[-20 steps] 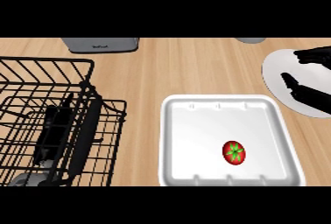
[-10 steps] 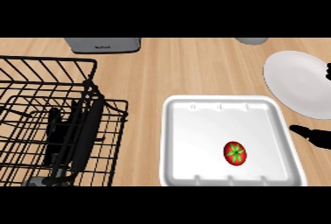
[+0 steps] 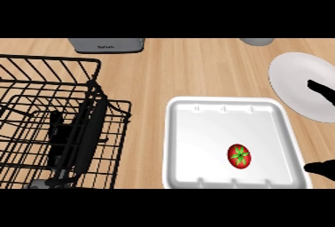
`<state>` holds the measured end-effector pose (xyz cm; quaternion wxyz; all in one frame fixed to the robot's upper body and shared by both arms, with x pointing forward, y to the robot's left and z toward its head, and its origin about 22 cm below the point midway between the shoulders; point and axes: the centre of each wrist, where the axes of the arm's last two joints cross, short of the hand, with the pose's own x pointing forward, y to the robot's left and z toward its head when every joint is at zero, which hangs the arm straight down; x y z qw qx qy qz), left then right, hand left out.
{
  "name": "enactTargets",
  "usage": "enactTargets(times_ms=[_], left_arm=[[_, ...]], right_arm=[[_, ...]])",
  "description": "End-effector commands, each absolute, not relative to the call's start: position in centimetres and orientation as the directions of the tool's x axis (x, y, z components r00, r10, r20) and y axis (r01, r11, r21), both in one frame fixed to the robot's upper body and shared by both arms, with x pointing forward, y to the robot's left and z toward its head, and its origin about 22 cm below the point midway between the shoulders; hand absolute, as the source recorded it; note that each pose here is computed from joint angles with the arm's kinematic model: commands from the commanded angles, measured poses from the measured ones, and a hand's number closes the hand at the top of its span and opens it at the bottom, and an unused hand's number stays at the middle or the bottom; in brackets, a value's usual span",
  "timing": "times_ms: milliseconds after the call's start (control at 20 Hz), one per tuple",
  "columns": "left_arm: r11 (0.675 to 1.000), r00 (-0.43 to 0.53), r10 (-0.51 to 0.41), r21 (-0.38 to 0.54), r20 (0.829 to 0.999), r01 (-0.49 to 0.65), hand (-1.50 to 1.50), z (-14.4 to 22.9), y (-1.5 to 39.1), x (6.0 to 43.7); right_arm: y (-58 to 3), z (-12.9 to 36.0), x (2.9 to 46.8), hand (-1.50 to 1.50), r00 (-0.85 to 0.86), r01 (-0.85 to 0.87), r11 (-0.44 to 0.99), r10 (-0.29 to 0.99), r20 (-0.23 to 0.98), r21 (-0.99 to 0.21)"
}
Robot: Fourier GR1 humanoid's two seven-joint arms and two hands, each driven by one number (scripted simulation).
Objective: Pick the tomato from the tray and place it in the plate
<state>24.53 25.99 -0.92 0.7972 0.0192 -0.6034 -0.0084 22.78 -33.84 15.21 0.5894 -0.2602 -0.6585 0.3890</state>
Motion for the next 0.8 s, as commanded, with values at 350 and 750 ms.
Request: enactTargets(times_ms=[350,750], left_arm=[[1.000,0.380,-0.011,0.008,0.925,0.008,0.00,-4.2,24.1,23.1],[1.000,0.352,-0.008,0.004,0.936,0.012,0.00,-2.8,24.7,22.8]], right_arm=[[-26.7,14.1,20.5,-1.50,-0.070,-0.220,0.422,0.892,0.446,-0.880],[-24.4,11.7,20.8,-1.50,0.008,-0.312,0.364,0.925,0.381,-0.878]])
